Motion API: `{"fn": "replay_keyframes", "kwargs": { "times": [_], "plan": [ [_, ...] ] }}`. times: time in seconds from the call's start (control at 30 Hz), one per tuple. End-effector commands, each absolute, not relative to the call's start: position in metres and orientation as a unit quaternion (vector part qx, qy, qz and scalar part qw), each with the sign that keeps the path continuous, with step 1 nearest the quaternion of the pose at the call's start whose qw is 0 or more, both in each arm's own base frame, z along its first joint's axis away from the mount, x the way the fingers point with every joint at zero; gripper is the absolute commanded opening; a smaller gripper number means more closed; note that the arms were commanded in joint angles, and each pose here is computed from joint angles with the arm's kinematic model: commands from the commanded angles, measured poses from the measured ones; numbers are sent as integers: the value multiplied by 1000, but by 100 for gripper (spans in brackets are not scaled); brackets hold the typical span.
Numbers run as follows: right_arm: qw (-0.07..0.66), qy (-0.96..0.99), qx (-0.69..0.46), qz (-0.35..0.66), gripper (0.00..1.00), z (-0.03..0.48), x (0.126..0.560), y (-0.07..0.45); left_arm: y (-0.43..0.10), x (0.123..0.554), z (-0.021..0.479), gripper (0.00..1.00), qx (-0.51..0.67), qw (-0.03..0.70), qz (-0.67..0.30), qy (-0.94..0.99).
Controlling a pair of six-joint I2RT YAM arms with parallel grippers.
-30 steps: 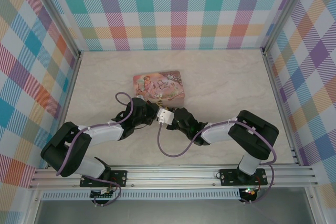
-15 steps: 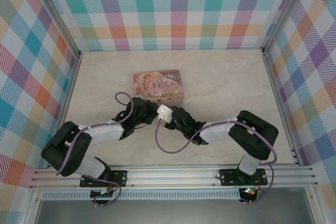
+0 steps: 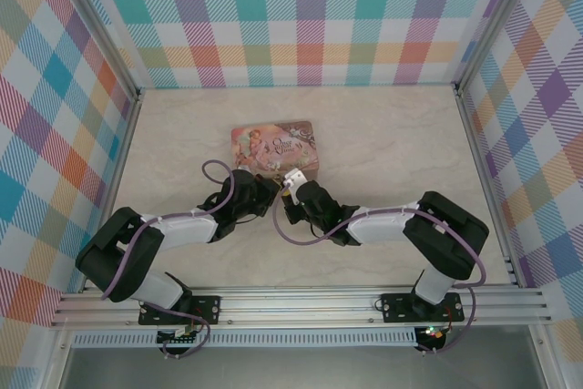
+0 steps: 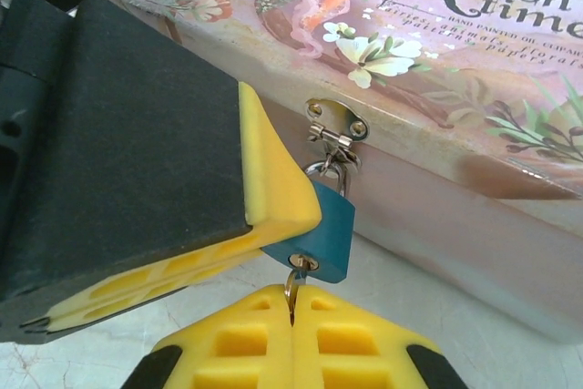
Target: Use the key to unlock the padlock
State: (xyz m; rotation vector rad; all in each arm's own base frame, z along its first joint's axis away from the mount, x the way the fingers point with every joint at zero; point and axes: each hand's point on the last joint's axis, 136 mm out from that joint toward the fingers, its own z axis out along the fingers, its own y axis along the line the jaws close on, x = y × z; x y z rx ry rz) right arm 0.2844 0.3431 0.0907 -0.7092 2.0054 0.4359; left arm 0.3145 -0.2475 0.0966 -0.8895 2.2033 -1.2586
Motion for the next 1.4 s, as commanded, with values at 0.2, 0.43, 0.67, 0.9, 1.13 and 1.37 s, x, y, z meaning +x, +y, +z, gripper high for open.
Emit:
{"fn": "replay_keyframes", "kwargs": {
  "times": [0.2, 0.43, 0.67, 0.9, 1.13, 1.37],
  "plan": [
    [420, 823, -303, 232, 48, 105, 267, 315, -259, 315, 109, 0, -295, 236, -474, 795],
    [369, 846, -266, 278, 70, 117, 261, 274, -268, 304, 86, 0, -287, 218, -458, 813],
    [337, 871, -221, 279, 75, 120, 274, 253, -283, 303, 77, 22, -278, 204, -459, 819],
    [307, 872, -192, 330, 81, 123, 274, 257, -272, 298, 83, 44, -269, 220, -435, 830],
    [296, 876, -161, 345, 85, 113, 278, 254, -234, 292, 114, 59, -237, 276, -373, 853],
    [294, 882, -112, 350, 100, 114, 309, 236, -164, 307, 155, 81, -236, 334, -328, 852]
  ]
}}
